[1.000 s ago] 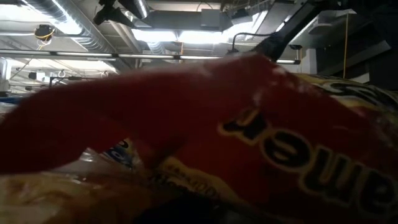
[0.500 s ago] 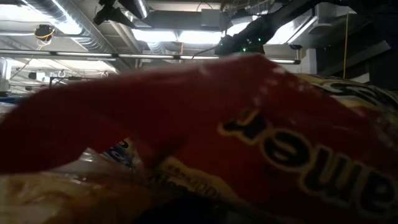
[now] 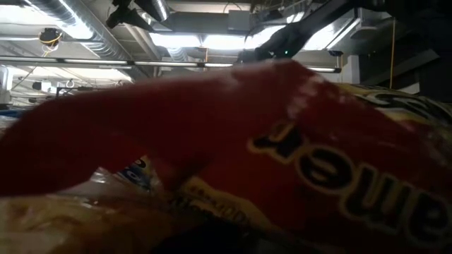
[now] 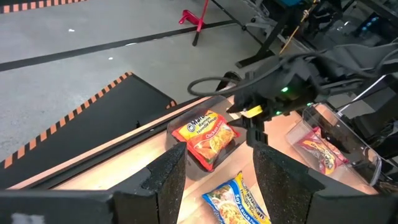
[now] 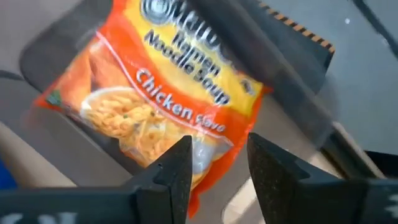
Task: Sort Maruchan noodles
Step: Put the orange noodle pack into the black bin
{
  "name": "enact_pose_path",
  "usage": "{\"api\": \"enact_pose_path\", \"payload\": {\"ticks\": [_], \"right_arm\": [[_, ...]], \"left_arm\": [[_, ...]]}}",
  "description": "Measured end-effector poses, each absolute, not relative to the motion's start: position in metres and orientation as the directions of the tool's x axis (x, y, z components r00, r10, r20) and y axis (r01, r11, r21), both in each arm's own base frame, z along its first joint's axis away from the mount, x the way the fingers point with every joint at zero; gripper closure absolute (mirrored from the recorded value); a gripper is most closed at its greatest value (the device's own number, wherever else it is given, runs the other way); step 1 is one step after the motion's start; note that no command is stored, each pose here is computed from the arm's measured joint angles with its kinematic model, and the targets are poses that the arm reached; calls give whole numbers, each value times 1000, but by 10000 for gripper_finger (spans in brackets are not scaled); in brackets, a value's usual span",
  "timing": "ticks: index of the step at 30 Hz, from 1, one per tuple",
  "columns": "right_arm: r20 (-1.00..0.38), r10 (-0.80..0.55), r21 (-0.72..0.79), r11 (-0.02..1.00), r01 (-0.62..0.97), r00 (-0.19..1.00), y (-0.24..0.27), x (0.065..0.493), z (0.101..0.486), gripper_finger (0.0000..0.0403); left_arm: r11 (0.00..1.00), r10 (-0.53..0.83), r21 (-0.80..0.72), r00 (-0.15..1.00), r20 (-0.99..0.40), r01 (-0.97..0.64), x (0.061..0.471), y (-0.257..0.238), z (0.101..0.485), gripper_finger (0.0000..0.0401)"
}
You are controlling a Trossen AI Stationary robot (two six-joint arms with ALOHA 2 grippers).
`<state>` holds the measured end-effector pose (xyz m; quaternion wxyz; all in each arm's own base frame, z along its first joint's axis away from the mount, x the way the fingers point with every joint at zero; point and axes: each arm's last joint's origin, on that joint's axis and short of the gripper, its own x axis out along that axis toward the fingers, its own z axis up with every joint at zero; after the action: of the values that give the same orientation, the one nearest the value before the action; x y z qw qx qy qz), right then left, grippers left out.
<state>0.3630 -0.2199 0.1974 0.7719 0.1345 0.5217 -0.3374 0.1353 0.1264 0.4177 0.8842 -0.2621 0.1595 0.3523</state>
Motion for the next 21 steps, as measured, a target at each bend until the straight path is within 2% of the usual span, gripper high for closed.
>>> {"api": "enact_pose_path", "payload": {"ticks": [9,15,21], "right_arm": [[-920,-318,-101,757,645,230,-218,371,176,269],[-920,-265,-36,789,613,287,-212,381,167,269],[-879,-248,33,821,570,407,-207,395,170,269]], "left_arm": [[614,538,-352,701,-469,-707,135,126,417,222],[614,539,-351,700,-469,-707,135,126,417,222],[613,541,-350,699,-468,-708,135,126,418,222]]}}
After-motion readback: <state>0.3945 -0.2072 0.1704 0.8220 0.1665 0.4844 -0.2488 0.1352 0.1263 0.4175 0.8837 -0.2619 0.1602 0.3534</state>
